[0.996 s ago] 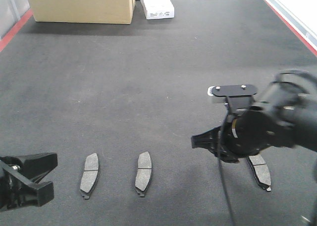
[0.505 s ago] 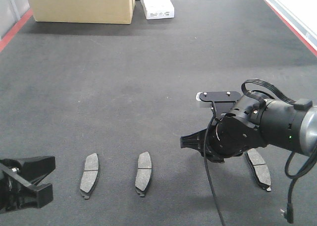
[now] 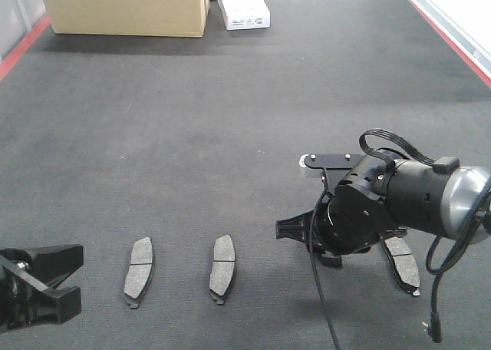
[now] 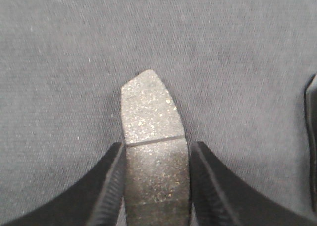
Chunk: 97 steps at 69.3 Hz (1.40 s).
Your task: Move and align brake pads A on conveyor
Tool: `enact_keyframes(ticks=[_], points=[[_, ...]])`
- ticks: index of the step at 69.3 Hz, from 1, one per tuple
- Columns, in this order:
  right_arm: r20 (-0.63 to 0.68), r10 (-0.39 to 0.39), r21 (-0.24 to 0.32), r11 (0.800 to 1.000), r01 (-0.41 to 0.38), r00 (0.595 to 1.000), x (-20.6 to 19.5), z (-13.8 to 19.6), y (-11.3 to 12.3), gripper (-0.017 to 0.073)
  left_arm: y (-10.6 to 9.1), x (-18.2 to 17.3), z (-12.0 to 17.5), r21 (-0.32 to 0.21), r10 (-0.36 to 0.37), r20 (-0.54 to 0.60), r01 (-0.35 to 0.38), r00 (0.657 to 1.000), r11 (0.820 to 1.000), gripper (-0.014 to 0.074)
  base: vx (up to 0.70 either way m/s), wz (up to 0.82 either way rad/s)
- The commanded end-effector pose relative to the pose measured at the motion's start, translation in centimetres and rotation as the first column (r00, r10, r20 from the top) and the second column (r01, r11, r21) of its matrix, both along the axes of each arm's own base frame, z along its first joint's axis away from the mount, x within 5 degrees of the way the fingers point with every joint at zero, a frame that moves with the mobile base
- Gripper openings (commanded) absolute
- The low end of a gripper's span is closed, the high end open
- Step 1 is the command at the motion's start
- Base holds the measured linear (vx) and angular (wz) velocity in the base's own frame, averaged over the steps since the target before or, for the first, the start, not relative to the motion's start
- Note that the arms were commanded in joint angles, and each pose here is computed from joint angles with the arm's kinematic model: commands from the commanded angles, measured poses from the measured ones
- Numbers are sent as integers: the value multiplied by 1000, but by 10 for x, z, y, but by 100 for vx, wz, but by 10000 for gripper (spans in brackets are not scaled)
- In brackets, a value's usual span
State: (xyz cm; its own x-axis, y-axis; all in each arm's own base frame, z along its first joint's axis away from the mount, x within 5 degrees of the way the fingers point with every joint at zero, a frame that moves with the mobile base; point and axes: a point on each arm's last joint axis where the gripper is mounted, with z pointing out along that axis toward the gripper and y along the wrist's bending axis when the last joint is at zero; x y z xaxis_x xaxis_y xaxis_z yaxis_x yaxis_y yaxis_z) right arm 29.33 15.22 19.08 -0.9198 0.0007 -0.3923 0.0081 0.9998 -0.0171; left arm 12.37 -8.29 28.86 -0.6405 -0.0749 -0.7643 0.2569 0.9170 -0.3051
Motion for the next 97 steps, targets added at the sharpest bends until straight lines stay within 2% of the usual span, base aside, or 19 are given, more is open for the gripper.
enact_keyframes(ticks=[1, 17, 37, 62, 71, 82, 88, 97], points=[[56, 16, 25, 1000, -18, 998, 3, 20, 1, 173, -4, 2, 14, -53, -17, 68, 21, 998, 998, -6, 0, 0], [23, 40, 35, 999, -40, 999, 1, 17, 4, 210, -4, 2, 14, -53, -17, 68, 21, 998, 998, -6, 0, 0], [0, 42, 38, 998, -42, 999, -1, 16, 4, 337, -4, 2, 14, -53, -17, 68, 21, 998, 998, -6, 0, 0], [10, 35, 51, 998, -35, 999, -1, 20, 4, 341, -4, 2, 14, -53, -17, 68, 21, 998, 998, -6, 0, 0], [49, 23, 71, 997, -27, 999, -3, 34, -2, 285, -4, 2, 14, -53, -17, 68, 21, 998, 998, -6, 0, 0], [112, -37, 101, 995, 26, 993, -4, 58, -24, 99, -4, 2, 14, -53, -17, 68, 21, 998, 998, -6, 0, 0], [129, -67, 95, 994, 55, 989, -4, 70, -41, -17, -4, 2, 14, -53, -17, 68, 21, 998, 998, -6, 0, 0], [186, -39, 89, 996, 22, 982, -19, 88, -57, -7, -4, 2, 14, -53, -17, 68, 21, 998, 998, -6, 0, 0]])
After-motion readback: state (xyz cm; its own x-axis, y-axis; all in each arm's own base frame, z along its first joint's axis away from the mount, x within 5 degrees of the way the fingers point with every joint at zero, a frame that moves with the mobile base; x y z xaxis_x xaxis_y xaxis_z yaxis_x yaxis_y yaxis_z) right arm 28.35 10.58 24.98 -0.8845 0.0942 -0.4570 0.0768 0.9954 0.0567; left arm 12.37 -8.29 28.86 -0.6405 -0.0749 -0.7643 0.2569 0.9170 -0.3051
